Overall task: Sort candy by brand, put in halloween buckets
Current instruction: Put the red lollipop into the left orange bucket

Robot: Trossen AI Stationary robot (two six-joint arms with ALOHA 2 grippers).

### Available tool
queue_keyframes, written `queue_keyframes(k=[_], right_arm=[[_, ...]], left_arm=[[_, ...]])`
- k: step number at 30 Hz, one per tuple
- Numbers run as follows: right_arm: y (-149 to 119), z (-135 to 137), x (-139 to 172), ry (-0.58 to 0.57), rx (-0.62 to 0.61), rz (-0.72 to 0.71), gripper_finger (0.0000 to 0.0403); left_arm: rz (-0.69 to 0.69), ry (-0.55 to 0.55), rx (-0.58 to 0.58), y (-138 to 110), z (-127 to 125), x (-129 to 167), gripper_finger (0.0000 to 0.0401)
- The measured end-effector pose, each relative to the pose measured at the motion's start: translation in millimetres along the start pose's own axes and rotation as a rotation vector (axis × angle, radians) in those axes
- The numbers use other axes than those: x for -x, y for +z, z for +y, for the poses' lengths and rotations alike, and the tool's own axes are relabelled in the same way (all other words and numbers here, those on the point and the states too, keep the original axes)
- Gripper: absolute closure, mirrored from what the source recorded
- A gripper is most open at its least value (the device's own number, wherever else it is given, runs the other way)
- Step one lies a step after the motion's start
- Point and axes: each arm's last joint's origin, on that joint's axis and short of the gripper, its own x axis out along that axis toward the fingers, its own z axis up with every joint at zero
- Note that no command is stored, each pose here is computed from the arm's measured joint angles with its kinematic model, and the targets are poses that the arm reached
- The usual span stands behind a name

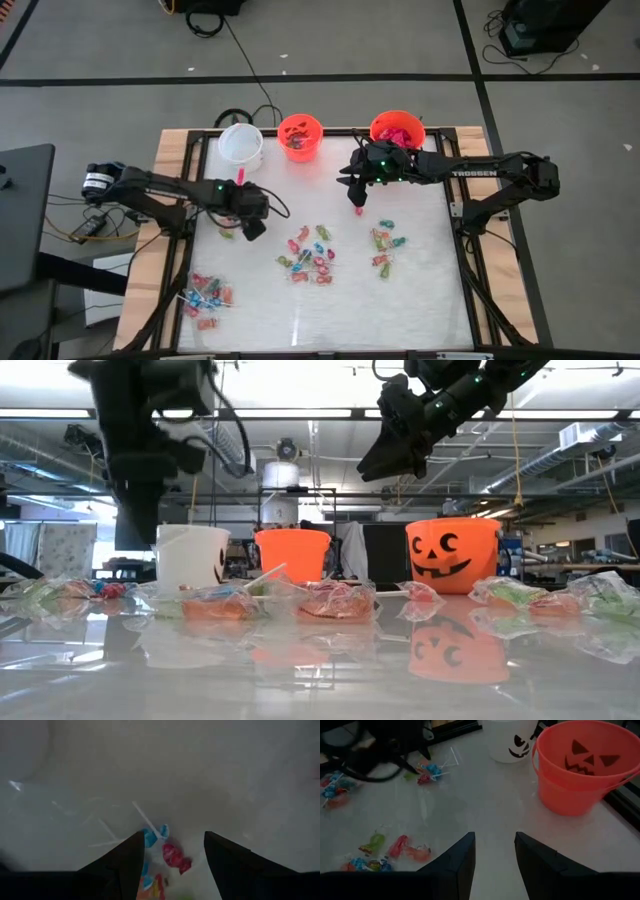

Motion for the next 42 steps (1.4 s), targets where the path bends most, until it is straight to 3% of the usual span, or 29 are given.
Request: queue_keyframes(k=[7, 16, 28, 35, 42], right_arm=[[0, 2, 0, 0.005, 0.003, 0.001, 0.0253], [0, 2, 0, 0.005, 0.007, 0.0, 0.0253], [0, 2, 0, 0.005, 0.007, 0.0, 0.0253], [-1, 2, 0, 0.007, 0.01, 0.006, 0.0253], [-1, 2, 0, 0.007, 0.007, 0.006, 0.0253]], left_arm=[[0.113, -0.037, 0.047, -19, 13, -34, 0.0187], [0.159, -0.104, 0.078, -26, 16, -46, 0.0192], [0.141, -0.155, 0.098, -24, 18, -53, 0.032], [0.1, -0.191, 0.041, 3, 14, -22, 0.0326], [-0.112, -0.224, 0.01, 53, 22, 24, 0.0315]])
